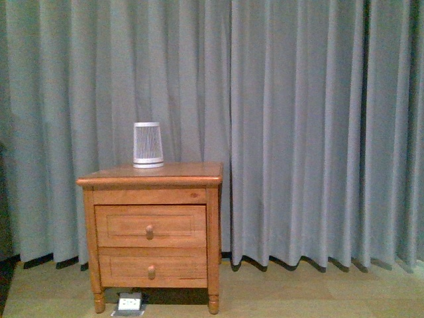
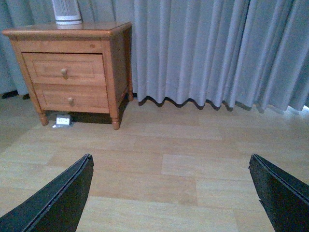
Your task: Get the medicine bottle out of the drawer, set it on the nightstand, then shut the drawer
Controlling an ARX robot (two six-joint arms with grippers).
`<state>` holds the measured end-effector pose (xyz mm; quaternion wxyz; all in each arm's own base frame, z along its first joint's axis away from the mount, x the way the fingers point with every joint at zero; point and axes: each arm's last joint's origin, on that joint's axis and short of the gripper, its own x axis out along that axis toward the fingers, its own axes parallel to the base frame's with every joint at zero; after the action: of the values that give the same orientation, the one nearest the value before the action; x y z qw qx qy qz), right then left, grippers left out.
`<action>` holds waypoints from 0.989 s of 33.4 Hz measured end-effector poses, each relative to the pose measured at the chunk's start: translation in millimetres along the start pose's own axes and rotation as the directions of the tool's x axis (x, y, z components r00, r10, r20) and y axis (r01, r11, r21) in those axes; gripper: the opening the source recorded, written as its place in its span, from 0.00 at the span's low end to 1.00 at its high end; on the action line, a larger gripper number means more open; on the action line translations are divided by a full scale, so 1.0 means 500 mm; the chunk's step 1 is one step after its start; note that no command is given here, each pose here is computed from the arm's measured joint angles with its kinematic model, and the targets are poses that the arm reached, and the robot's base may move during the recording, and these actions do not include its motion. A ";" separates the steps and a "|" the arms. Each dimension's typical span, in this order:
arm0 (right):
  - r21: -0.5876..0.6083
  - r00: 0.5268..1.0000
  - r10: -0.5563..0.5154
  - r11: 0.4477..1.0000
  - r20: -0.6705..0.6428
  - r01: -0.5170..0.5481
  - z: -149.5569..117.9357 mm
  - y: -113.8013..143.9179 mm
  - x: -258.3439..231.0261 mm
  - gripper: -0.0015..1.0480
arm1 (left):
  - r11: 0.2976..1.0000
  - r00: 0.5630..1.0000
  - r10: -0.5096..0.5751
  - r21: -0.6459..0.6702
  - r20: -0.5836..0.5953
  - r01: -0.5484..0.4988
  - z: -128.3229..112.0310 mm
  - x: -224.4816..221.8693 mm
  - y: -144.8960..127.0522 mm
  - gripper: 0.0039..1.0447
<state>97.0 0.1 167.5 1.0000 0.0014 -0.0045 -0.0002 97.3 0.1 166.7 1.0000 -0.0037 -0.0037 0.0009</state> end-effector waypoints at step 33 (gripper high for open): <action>0.000 1.000 0.000 1.000 -0.001 0.000 0.000 0.000 0.000 0.93 | 1.000 1.000 0.000 0.000 0.000 0.000 0.000 0.000 0.000 0.94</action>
<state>97.1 0.1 167.5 1.0000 0.0014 -0.0041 -0.0002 97.3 0.1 166.6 1.0000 -0.0037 -0.0035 0.0007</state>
